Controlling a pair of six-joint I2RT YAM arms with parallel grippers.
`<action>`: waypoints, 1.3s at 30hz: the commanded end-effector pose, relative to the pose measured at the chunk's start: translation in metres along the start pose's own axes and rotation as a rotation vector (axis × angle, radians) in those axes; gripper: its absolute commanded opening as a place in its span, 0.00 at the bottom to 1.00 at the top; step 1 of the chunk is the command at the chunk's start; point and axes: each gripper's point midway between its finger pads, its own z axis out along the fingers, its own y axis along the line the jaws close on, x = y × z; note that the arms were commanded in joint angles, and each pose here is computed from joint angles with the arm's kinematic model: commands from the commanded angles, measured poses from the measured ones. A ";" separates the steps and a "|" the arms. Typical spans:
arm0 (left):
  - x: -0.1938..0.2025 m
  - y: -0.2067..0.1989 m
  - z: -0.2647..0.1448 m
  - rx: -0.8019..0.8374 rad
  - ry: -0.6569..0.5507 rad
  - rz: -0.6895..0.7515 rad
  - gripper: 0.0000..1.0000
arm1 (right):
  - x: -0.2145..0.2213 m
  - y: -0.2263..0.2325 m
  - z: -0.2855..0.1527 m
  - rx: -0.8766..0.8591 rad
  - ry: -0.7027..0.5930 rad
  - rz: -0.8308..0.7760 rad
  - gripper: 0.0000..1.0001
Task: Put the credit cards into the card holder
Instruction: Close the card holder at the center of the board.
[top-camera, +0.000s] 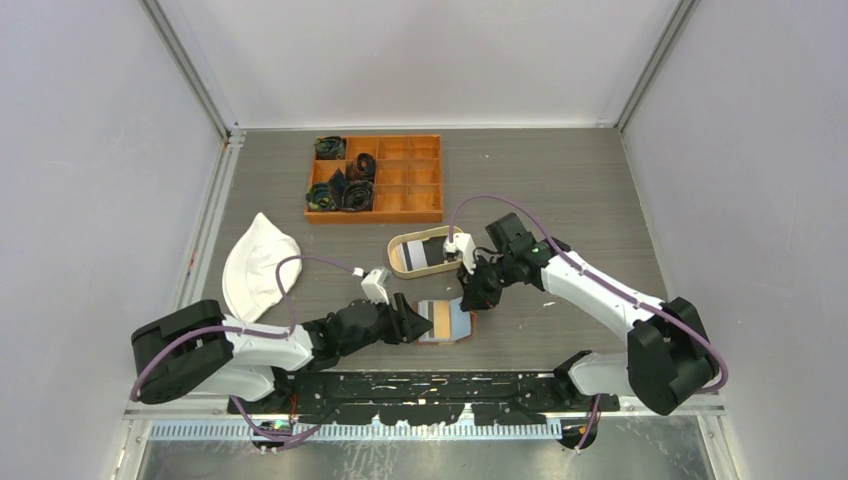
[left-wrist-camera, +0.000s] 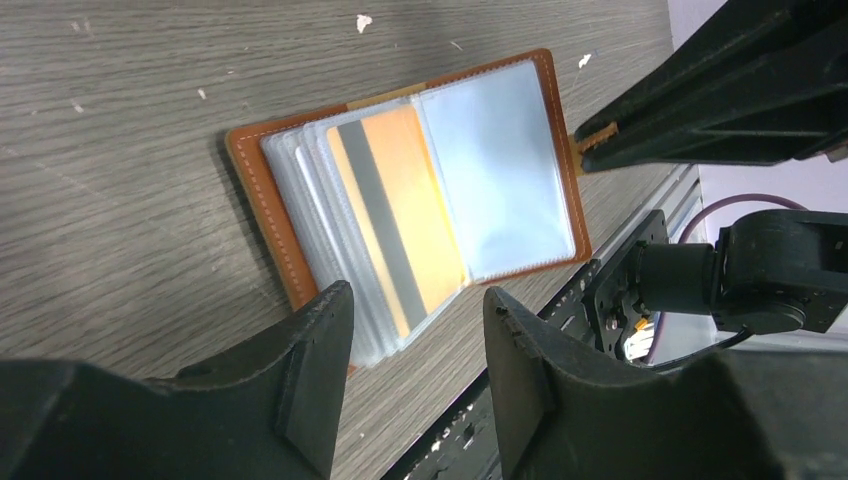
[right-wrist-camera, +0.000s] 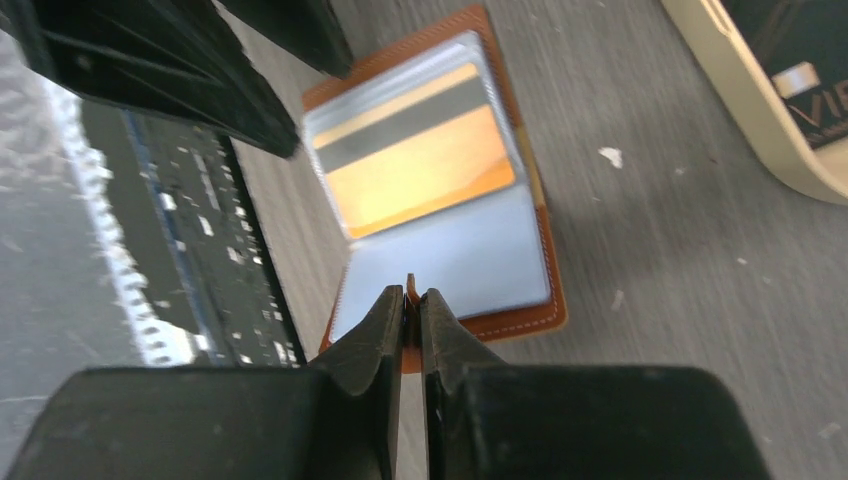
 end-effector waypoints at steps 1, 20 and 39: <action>-0.018 -0.029 0.011 0.073 -0.047 0.024 0.51 | -0.041 0.021 -0.001 -0.137 -0.122 0.079 0.04; -0.027 0.033 -0.031 -0.201 -0.077 0.126 0.56 | -0.061 0.017 0.002 -0.179 -0.186 0.097 0.05; -0.029 0.060 -0.086 -0.310 -0.071 0.066 0.40 | -0.101 0.034 0.120 -0.232 0.069 0.158 0.26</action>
